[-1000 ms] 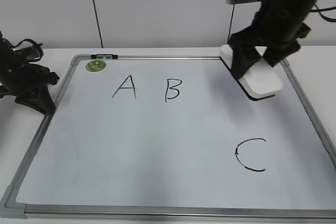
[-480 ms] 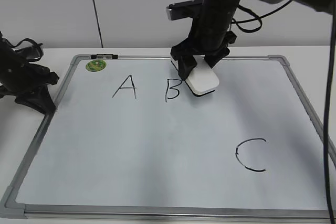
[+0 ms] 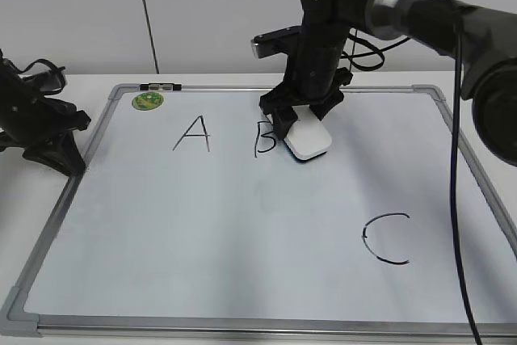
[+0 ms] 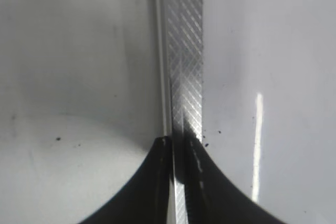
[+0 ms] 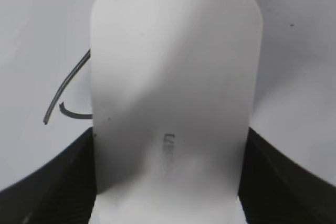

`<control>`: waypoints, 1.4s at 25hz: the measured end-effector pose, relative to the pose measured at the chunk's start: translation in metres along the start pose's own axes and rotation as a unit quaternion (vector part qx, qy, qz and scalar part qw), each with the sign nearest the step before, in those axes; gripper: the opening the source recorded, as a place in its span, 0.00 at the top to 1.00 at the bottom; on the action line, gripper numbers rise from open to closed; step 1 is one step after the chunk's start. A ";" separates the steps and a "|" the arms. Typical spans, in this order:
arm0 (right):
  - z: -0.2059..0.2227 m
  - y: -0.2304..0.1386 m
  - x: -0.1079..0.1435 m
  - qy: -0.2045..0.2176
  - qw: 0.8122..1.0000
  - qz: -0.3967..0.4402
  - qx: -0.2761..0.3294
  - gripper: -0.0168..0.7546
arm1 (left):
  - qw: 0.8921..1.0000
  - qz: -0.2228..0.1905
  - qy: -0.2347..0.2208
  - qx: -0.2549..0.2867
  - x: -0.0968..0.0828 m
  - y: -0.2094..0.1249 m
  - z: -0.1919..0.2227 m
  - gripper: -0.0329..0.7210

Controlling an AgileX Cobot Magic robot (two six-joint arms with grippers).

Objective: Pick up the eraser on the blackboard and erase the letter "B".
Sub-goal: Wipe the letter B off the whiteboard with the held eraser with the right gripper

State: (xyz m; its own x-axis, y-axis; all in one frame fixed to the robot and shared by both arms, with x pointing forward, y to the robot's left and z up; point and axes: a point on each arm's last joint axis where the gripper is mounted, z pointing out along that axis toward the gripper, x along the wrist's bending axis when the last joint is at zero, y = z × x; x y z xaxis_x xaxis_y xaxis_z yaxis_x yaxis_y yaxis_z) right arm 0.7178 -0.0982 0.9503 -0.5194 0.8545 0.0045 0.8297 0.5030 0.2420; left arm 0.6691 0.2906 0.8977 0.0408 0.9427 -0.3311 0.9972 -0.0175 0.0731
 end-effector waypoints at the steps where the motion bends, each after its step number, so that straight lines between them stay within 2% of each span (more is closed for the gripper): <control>1: 0.003 0.000 0.000 0.000 1.000 0.000 0.003 0.28 | 1.000 0.000 0.000 0.001 0.000 0.000 0.000 0.91; 28: 0.027 0.005 -0.004 -0.017 1.000 -0.003 -0.022 0.28 | 1.000 0.000 0.000 0.001 0.000 0.000 0.000 0.91; 35: 0.027 0.007 0.007 -0.026 0.999 -0.025 -0.022 0.28 | 1.000 -0.001 0.000 0.001 0.001 0.000 0.000 0.91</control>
State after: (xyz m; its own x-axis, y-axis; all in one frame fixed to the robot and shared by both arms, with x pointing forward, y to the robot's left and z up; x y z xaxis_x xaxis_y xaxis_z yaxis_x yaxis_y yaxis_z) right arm 0.7256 -0.0848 0.9261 -0.5478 0.8346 -0.0578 0.7925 0.5398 0.2839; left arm 0.6689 0.2912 0.8977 0.0394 0.9426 -0.3316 0.9973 -0.0165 0.0716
